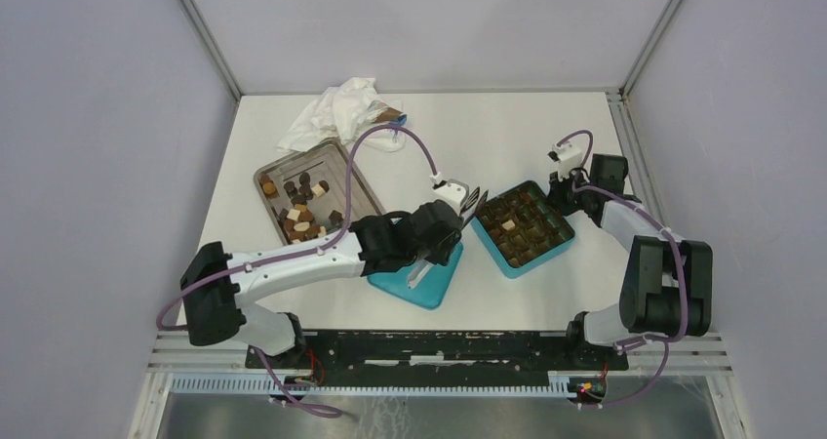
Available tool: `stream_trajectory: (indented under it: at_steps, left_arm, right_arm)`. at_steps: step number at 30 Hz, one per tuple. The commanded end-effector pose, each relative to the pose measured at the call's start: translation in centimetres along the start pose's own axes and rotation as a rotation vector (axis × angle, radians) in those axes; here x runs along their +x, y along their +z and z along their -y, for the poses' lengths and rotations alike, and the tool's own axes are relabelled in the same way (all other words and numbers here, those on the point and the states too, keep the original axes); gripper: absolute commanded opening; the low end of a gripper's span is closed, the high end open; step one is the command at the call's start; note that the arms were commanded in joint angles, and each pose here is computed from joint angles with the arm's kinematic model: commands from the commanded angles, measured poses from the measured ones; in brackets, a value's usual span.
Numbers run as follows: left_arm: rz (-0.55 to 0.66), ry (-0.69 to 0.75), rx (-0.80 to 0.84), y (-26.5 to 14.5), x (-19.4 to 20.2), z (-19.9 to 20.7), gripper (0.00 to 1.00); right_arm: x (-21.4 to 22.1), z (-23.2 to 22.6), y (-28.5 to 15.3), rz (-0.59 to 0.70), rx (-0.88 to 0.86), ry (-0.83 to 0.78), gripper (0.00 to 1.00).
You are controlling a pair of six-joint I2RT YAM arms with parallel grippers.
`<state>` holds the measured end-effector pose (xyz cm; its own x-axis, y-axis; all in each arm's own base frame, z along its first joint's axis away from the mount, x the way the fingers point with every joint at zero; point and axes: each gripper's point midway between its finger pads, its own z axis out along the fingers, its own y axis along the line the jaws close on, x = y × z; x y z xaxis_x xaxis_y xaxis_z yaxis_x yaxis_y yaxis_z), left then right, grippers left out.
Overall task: Pack the chocolate
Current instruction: Place the fake chocolate in the packing box, then place the packing box at the center of the board.
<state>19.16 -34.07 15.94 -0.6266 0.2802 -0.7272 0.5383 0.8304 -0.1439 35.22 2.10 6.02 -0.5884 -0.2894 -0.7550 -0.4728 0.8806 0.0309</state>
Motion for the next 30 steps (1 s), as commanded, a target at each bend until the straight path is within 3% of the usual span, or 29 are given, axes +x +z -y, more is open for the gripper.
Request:
stream_trajectory:
  at_steps: [1, 14, 30]
  left_arm:
    - [0.093, -0.066, -0.070, -2.0, -1.3, -2.1, 0.40]
    - [0.218, -0.100, -0.120, -6.4, -2.0, -5.6, 0.39]
    - [0.247, -0.106, -0.164, -7.8, -1.4, -7.5, 0.39]
  right_arm:
    - [-5.0, -0.2, -0.8, 0.162, -0.035, -0.104, 0.03]
    - [-10.0, -3.2, -7.4, 0.479, 0.029, -0.481, 0.00]
    - [-9.7, -5.7, -8.1, 0.528, -0.067, -0.593, 0.00]
